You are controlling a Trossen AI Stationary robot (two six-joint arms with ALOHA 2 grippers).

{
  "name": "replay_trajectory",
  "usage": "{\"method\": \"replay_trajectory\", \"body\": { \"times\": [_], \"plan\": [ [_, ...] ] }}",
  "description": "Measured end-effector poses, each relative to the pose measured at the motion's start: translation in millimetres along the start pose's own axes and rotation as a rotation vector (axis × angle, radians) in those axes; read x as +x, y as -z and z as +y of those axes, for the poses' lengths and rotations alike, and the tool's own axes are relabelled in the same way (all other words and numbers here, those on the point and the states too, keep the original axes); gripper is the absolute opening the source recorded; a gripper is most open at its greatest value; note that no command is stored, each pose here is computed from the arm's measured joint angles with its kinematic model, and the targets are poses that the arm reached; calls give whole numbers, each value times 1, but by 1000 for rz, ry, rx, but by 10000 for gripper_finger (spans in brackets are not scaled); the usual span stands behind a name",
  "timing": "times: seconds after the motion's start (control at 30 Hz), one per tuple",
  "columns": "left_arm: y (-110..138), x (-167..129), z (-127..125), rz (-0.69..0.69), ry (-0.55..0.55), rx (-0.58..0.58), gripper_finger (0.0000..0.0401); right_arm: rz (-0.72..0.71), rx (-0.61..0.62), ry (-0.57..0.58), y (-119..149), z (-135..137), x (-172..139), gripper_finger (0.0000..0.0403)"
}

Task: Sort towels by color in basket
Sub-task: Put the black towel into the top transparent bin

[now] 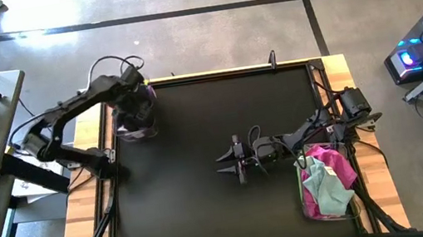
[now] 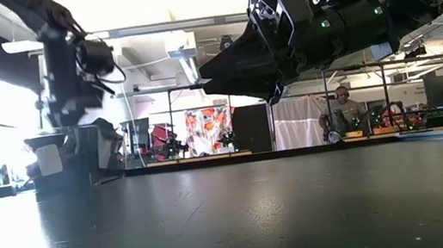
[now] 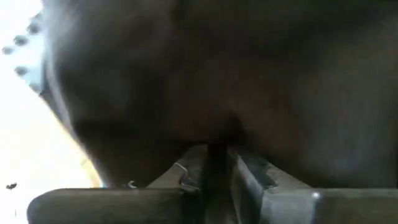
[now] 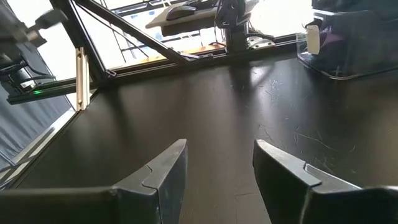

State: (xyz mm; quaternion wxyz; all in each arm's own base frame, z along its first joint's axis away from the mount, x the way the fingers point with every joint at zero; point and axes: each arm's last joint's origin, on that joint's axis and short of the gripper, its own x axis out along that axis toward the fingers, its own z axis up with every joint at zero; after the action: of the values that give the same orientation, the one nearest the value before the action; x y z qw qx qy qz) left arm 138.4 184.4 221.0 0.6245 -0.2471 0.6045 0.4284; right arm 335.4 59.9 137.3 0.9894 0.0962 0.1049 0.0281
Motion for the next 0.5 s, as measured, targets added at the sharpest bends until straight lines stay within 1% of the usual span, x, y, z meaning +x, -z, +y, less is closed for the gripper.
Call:
{"method": "replay_trajectory", "body": {
  "times": [0.13,0.27,0.37,0.5],
  "plan": [
    [-11,26,-7,-22,8,24,20,0,0,0,0,0,0,175],
    [-17,40,-11,21,4,95,3,0,2,0,0,0,0,175],
    [-17,42,-11,36,-3,151,5,1,3,0,0,0,0,175],
    [-12,31,-7,25,-31,153,19,0,3,0,0,0,0,175]
  ]
}}
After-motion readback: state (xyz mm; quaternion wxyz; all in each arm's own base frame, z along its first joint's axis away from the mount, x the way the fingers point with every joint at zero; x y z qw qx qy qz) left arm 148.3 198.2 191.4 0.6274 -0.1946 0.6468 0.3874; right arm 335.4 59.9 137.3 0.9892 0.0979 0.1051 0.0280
